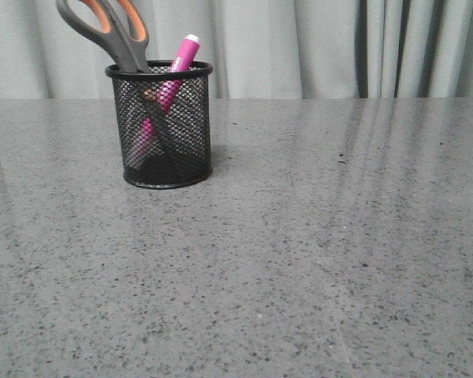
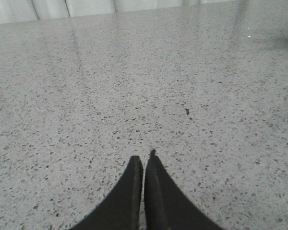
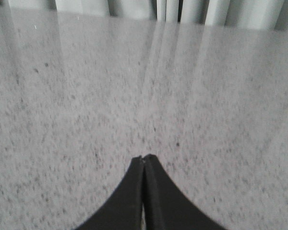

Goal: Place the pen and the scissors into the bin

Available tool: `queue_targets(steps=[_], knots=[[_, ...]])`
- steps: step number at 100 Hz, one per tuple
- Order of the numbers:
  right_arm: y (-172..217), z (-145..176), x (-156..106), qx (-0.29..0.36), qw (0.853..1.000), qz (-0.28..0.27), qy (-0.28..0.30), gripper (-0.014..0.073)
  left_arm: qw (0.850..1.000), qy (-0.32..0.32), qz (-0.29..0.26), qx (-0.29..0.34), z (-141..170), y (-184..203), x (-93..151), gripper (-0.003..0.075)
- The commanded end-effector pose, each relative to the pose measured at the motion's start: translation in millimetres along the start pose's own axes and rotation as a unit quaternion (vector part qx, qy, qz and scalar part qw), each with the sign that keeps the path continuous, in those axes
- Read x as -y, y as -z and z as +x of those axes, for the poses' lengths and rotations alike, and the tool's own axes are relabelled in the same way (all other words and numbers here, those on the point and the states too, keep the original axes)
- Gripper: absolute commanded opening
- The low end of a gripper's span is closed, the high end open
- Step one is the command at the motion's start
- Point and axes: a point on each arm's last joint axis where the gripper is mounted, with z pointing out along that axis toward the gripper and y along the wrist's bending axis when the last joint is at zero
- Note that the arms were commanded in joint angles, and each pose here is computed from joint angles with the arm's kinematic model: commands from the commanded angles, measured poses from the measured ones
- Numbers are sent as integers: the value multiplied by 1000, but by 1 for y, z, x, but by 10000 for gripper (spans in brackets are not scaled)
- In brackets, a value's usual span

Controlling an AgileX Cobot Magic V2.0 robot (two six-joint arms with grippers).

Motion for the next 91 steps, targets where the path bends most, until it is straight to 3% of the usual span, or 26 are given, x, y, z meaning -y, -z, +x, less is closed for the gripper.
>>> queue_targets(steps=[1,18,91], knots=[[0,4,1,-2,1000,11,5,-59,1000,7,-5,16,9,-2,1,-19],[4,6,3,-1,999,32,13,-59,1000,7,-5,16,9,-2,1,-19],[4,7,3,-4,999,31,13,-59,1000,6,-4,16,9,-2,1,-19]])
